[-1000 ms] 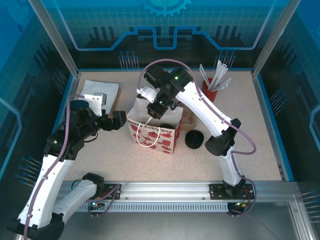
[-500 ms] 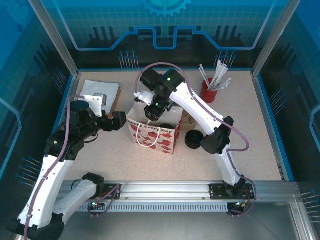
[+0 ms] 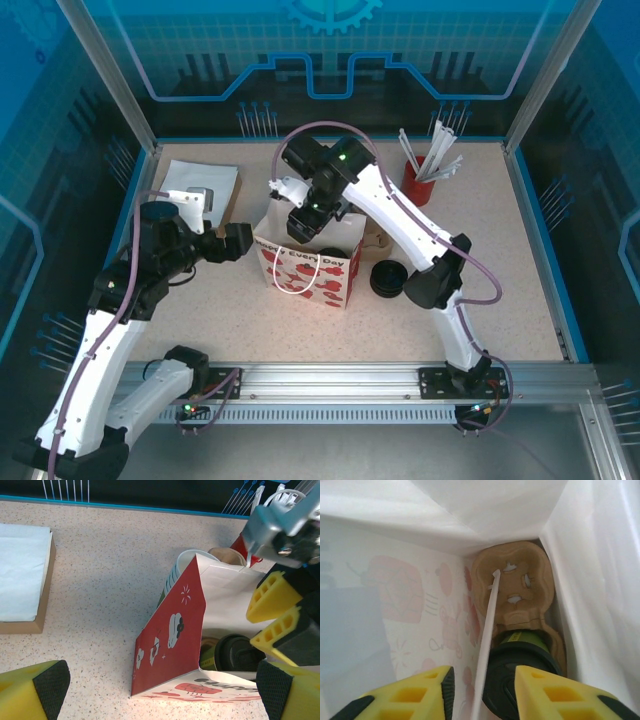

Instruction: Pack the takeout coffee

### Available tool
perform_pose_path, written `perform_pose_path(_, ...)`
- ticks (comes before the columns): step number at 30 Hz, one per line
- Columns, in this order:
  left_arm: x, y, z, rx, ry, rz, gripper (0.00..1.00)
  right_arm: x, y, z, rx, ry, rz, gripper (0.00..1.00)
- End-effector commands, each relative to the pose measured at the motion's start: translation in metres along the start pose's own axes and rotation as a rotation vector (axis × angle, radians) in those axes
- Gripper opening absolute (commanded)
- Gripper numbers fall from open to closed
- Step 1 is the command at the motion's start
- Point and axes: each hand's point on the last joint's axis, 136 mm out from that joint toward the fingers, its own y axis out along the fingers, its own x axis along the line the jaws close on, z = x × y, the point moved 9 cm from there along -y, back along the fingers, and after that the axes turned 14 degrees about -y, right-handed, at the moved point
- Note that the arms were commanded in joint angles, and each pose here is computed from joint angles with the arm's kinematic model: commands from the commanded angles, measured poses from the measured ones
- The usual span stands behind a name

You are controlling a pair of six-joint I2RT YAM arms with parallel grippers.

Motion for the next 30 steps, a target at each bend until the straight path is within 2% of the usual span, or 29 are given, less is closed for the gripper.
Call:
perform_pose_path(1, -0.001, -0.004, -0.005, -0.006, -0.031, -0.018, 0.99, 0.013, -0.047, 0.003, -0.117, -0.007, 0.042, 0.44)
perform_pose_path(17, -0.003, -0.008, -0.009, -0.015, -0.057, -0.027, 0.99, 0.021, -0.132, 0.038, -0.346, 0.065, 0.148, 0.64)
perform_pose_path(27, -0.003, -0.005, -0.011, -0.008, -0.061, -0.036, 0.99, 0.028, -0.168, 0.082, -0.515, 0.125, 0.341, 0.86)
perform_pose_path(30, -0.003, -0.004, -0.012, -0.005, -0.061, -0.04, 0.99, 0.03, -0.174, 0.099, -0.566, 0.138, 0.384, 0.96)
